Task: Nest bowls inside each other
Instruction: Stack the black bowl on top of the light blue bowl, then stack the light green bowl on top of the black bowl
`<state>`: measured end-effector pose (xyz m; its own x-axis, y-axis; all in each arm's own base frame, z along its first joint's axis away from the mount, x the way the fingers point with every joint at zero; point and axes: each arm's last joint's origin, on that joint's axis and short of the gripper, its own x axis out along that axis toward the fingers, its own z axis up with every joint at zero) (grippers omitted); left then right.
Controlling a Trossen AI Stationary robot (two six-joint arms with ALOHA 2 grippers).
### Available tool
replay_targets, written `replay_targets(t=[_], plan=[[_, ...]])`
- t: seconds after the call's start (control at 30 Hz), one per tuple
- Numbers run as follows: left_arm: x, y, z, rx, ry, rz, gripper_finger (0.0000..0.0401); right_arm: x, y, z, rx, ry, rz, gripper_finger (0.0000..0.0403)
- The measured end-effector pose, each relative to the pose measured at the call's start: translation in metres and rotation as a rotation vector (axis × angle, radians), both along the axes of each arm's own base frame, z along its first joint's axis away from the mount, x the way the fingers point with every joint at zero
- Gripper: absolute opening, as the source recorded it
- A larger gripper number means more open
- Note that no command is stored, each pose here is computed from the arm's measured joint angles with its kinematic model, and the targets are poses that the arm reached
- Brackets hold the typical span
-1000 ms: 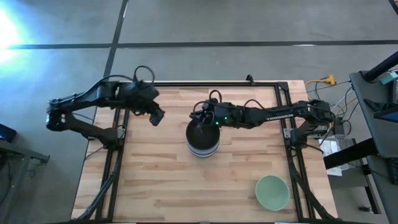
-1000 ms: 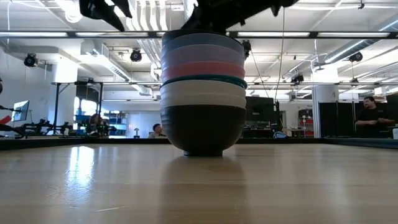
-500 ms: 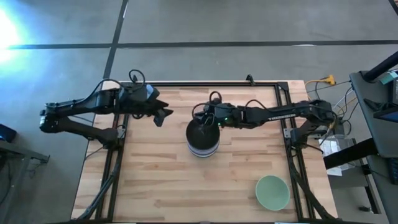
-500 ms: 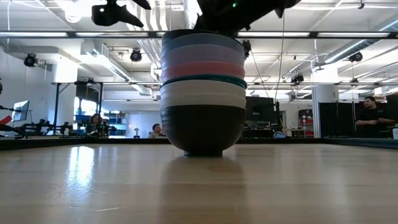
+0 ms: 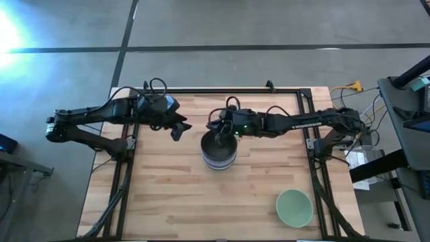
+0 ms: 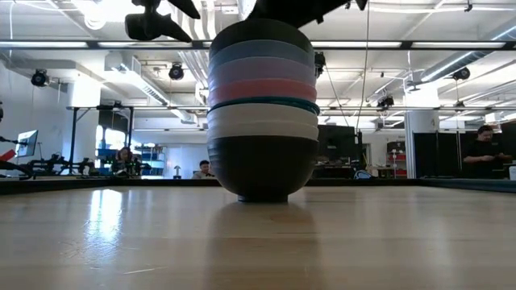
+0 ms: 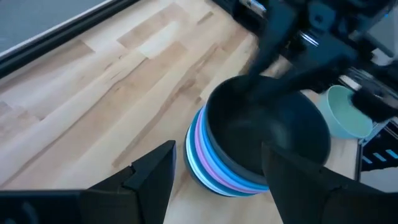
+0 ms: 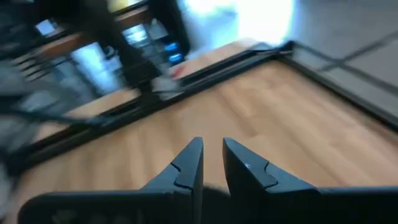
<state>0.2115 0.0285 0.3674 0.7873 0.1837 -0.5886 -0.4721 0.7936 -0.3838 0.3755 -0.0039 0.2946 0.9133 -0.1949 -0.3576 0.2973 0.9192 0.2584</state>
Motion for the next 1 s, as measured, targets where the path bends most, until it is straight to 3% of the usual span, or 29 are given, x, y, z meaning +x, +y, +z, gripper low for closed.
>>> replay_targets(t=[0.13,0.23,0.5,0.73,0.87,1.0], plan=[[-0.001,0.0,0.001,0.021,0.001,-0.002,0.0221,-0.003,0.03,-0.003,0.011,0.031,0.175,0.0058],[-0.001,0.0,0.0,0.022,0.003,0.001,0.0221,-0.007,0.053,-0.012,-0.002,0.061,0.233,0.0058],[-0.001,0.0,-0.001,0.007,0.003,0.014,0.0221,-0.014,0.07,-0.032,0.034,0.108,0.184,0.0058],[-0.002,0.0,-0.001,-0.005,-0.003,0.013,0.0221,-0.02,0.067,-0.006,0.001,0.002,0.123,0.0058],[-0.004,-0.001,0.0,-0.009,-0.009,0.003,0.0221,-0.047,0.065,0.02,-0.02,-0.009,0.085,0.0058],[-0.004,-0.002,-0.001,-0.01,-0.008,-0.001,0.0221,-0.095,0.073,0.036,-0.016,0.106,0.09,0.0058]])
